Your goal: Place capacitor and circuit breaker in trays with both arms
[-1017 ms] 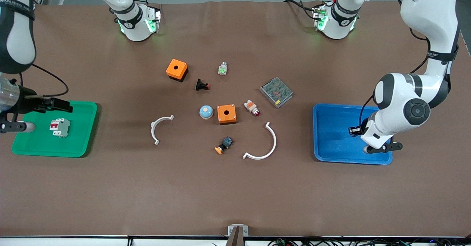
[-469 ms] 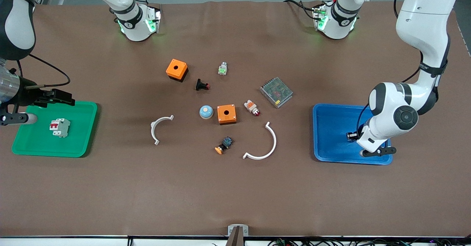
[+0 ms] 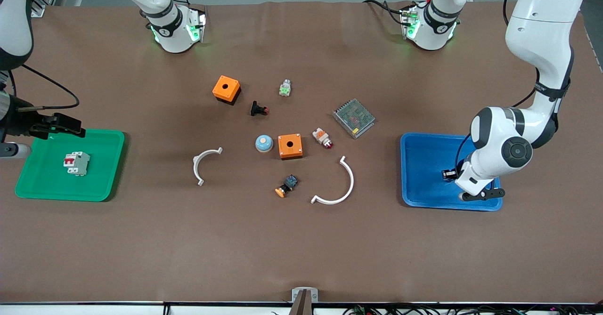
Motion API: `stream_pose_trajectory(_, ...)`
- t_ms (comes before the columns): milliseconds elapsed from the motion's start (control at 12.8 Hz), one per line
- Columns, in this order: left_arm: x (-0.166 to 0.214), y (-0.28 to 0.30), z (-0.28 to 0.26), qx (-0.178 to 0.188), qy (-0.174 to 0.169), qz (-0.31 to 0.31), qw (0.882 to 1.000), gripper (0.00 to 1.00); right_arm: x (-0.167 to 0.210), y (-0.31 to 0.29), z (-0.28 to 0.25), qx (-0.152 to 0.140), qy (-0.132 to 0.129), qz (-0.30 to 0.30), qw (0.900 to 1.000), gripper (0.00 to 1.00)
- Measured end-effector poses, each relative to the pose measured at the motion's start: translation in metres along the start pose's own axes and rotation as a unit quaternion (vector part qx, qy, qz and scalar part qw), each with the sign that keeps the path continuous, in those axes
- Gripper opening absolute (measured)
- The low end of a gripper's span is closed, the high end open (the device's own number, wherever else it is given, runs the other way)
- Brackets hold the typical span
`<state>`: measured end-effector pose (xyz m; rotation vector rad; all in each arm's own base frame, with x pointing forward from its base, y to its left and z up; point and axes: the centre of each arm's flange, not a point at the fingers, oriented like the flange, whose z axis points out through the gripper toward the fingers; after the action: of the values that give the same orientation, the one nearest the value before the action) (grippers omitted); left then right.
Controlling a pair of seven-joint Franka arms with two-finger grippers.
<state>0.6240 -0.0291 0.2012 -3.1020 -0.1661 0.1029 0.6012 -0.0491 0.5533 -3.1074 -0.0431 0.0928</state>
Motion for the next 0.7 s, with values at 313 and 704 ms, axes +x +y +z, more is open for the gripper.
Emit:
stream_pose_trajectory(313,0.004,0.001,-0.018,-0.001,0.010,0.000,1.000,0.69,-0.004,-0.002,-0.024,0.000,-0.001,-0.001,1.000,1.00)
stream_pose_trajectory(704,-0.015,-0.002,-0.141,0.012,0.009,0.000,1.000,0.99,-0.019,0.000,-0.036,0.006,-0.027,0.002,1.000,1.00)
